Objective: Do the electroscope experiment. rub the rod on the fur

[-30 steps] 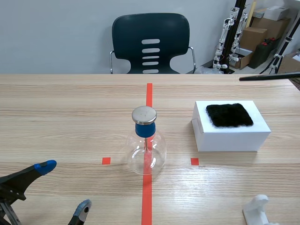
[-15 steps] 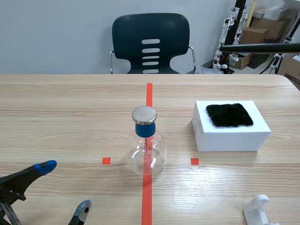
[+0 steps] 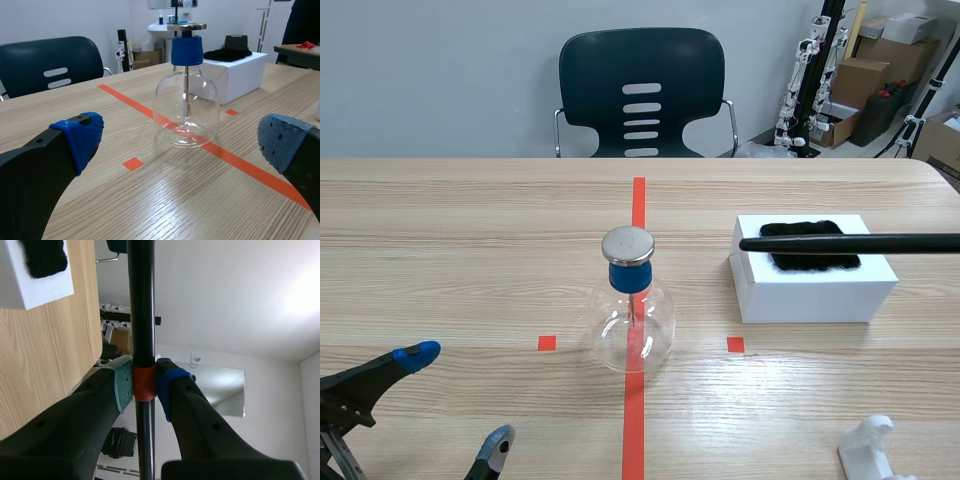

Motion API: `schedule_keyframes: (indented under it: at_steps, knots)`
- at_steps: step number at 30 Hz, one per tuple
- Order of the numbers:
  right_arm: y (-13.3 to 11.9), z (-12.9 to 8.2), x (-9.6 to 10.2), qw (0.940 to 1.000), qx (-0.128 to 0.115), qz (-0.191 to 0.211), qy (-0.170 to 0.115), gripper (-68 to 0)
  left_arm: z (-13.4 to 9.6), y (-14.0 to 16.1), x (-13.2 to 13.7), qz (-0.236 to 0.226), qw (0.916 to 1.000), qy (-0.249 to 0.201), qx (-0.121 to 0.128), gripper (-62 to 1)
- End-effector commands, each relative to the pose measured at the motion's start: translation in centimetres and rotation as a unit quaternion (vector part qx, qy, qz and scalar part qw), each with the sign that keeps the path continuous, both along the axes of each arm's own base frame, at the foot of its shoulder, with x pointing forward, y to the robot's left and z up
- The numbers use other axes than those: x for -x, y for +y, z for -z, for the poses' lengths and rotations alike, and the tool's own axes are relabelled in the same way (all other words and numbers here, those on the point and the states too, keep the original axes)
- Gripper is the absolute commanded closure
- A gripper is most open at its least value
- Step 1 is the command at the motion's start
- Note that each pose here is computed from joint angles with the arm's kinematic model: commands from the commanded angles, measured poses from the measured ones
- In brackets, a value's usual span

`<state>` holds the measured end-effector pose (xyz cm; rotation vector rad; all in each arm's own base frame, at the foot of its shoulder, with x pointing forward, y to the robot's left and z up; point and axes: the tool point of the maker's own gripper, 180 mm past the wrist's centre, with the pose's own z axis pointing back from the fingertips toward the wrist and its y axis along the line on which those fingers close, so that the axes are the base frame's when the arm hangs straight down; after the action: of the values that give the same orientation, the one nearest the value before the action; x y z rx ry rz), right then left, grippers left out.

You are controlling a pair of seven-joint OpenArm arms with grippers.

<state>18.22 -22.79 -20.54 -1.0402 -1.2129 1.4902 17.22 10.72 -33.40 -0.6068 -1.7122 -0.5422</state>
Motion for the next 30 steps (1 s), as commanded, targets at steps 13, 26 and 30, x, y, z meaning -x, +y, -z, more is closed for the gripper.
schedule_keyframes:
  at_steps: [13,26,30]
  knots:
    - [0.17,-0.68,-0.36,0.9998,-0.002,-0.005,-0.017,-2.0,-0.70,0.02,-0.11,0.000,0.9999,-0.012,0.011,-62.3]
    - [-0.58,-0.74,-0.53,0.9997,0.001,0.016,-0.019,-2.0,-0.70,0.02,-0.11,0.000,0.9999,-0.012,0.011,-62.3]
    - [-0.57,-0.73,-0.52,0.9997,0.001,0.016,-0.019,-2.0,-0.70,0.02,-0.11,0.000,0.9999,-0.012,0.011,-62.3]
